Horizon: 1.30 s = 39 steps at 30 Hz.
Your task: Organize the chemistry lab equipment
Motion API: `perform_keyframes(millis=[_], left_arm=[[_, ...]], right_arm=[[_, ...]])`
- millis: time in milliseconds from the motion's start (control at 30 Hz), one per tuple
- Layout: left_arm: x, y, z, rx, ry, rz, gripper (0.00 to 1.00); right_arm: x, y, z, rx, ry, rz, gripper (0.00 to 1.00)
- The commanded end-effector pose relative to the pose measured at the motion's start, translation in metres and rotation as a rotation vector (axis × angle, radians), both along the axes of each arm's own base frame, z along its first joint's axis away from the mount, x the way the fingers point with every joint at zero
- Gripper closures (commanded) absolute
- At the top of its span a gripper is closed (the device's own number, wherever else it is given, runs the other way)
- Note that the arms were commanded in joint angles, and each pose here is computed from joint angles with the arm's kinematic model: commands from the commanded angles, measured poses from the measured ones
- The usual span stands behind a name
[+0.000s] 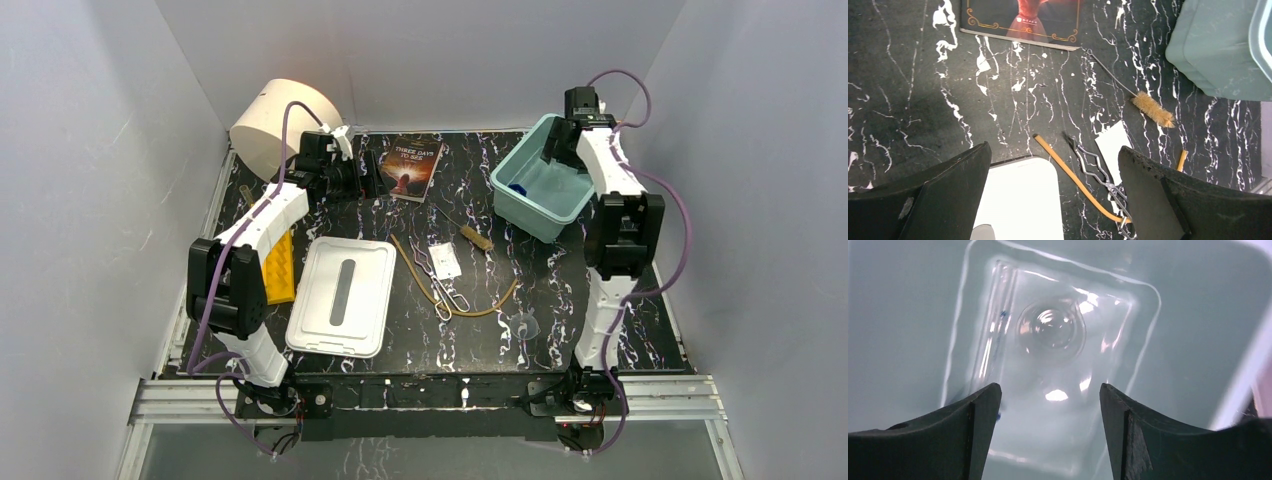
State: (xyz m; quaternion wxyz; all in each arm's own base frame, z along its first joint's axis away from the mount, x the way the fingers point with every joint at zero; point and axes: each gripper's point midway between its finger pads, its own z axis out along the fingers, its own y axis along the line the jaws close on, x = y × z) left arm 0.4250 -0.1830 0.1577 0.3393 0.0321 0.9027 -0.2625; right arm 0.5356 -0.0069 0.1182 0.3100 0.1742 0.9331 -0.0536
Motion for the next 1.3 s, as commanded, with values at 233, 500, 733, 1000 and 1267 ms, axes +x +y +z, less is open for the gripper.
perform_keyframes(millis=[233, 500, 733, 1000, 1267], left_arm=[[0.006, 0.010, 0.047, 0.026, -0.097, 0.057, 0.02], [0.007, 0.010, 0.052, 0.012, -0.093, 0.083, 0.02], [0.005, 0.007, 0.050, -0.016, -0.077, 0.089, 0.02], [0.007, 0.007, 0.047, -0.034, -0.057, 0.121, 0.03], [0.009, 0.017, 0.037, -0.003, -0.032, 0.188, 0.04]], right_arm=[[-0.050, 0.077, 0.144, 0.068, -0.351, 0.344, 0.20], [-0.108, 0.168, 0.173, 0.096, -0.449, 0.728, 0.22], [-0.188, 0.201, 0.134, 0.130, -0.264, 0.808, 0.22], [-0.248, 0.225, 0.067, 0.126, -0.089, 0.842, 0.24], [-0.214, 0.219, 0.007, -0.067, -0.024, 0.778, 0.34]])
